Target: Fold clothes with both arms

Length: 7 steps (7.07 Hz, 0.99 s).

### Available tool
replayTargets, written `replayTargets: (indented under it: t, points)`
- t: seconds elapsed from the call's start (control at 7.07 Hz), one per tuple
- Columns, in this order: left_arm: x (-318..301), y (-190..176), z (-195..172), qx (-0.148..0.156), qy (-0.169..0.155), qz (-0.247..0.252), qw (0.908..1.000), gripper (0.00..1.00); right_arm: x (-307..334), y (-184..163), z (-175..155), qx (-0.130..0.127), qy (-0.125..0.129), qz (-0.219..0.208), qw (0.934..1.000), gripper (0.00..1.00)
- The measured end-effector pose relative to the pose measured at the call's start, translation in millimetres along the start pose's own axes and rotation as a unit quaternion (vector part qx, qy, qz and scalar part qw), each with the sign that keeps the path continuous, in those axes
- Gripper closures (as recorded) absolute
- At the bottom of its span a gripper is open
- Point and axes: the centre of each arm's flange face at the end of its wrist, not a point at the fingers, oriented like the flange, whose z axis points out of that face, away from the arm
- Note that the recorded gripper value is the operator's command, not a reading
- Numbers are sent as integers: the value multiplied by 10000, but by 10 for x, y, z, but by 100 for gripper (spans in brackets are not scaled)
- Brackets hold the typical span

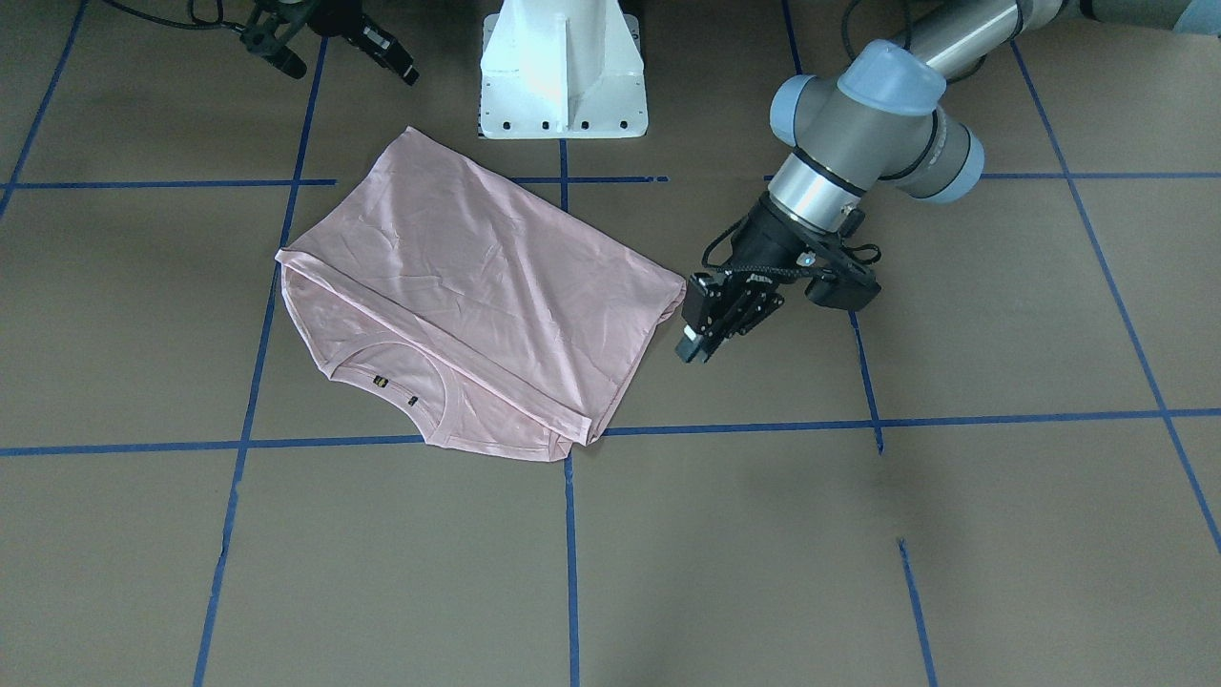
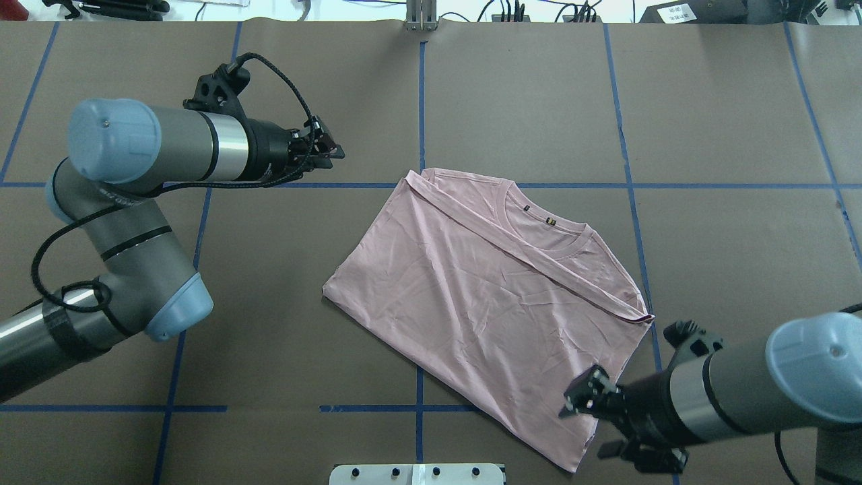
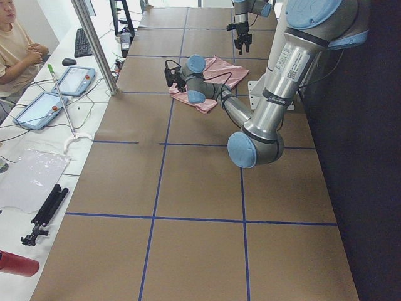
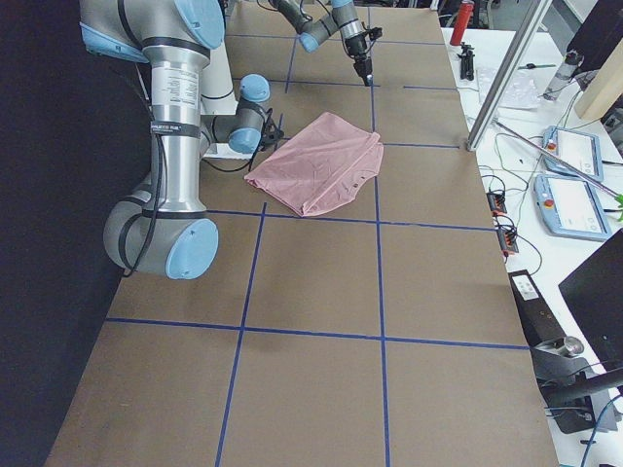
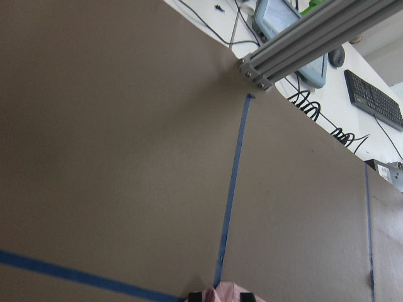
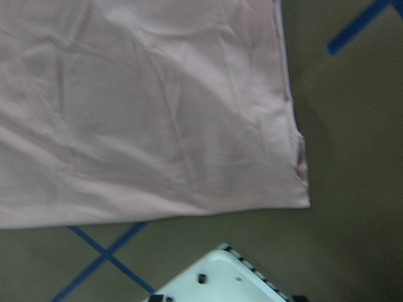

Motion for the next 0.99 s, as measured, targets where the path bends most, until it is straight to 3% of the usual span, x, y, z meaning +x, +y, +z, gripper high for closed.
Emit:
replayTargets:
  t: [0.14, 0.28, 0.42, 0.71, 0.99]
  points:
    - [-112, 496, 32, -295, -440, -217, 9984, 51, -347, -386, -234, 409, -493, -65, 9979, 0]
    - [-244, 973, 169, -260, -1049, -309, 9937, 51, -628, -826, -448, 876, -827, -250, 9924, 0]
    - [-359, 1303, 286, -122, -1466, -283, 9887, 51, -767, -1200, -659, 1267, -1007, -328, 9863, 0]
    - [-552, 1556, 474, 60, -1833, -196, 9828, 53, -833, -1632, -938, 1835, -1208, -340, 9750, 0]
    - [-699, 1506, 656, 474, -1971, -63, 9792, 54, -874, -1767, -1036, 2217, -1374, -357, 9647, 0]
